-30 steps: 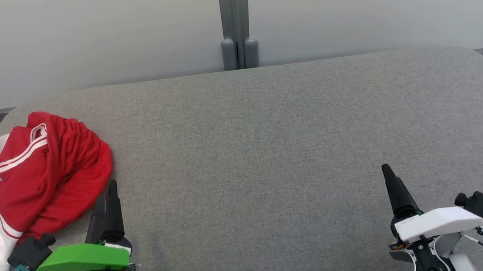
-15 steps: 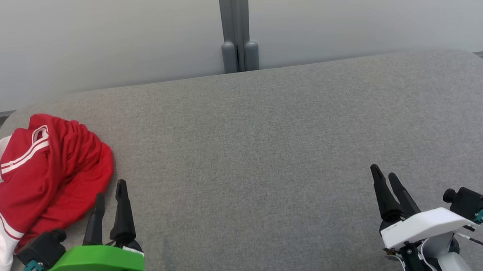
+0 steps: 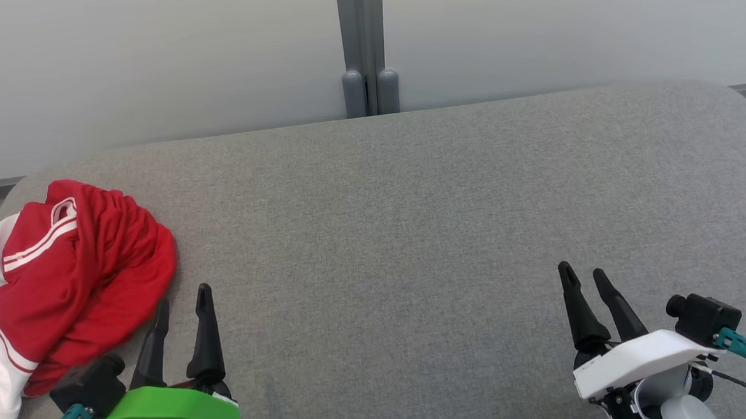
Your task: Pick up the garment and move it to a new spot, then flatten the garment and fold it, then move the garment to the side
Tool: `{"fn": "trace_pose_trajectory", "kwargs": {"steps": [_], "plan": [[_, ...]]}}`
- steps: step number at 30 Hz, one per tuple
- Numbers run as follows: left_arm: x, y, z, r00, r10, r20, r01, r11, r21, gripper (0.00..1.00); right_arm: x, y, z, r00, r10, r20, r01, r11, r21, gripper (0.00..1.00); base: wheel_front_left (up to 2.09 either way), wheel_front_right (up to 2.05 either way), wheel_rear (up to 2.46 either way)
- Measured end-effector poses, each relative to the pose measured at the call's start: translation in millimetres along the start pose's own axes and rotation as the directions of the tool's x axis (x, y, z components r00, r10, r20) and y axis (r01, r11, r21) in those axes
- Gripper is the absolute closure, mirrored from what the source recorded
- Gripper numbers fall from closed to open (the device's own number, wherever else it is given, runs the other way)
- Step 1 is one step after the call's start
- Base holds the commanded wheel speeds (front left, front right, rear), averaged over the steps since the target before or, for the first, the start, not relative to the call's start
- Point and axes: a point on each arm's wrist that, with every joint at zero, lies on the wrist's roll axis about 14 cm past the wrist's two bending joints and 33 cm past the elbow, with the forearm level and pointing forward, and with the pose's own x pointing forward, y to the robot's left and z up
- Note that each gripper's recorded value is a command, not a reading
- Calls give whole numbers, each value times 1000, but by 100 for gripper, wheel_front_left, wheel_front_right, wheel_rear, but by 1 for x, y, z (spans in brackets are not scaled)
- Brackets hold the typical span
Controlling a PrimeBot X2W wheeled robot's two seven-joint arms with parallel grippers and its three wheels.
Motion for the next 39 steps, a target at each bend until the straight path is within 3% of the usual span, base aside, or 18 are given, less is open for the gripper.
{"fn": "trace_pose_trajectory", "kwargs": {"steps": [17,39], "plan": [[-4,-4,-4,1000,-30,5,28,985,170,0,1,14,-1,998,59,9,-57,984,-169,0,0,0,0],[-10,-7,-5,998,-66,16,57,948,312,0,-4,26,0,992,121,18,-106,925,-364,0,0,0,0]]}}
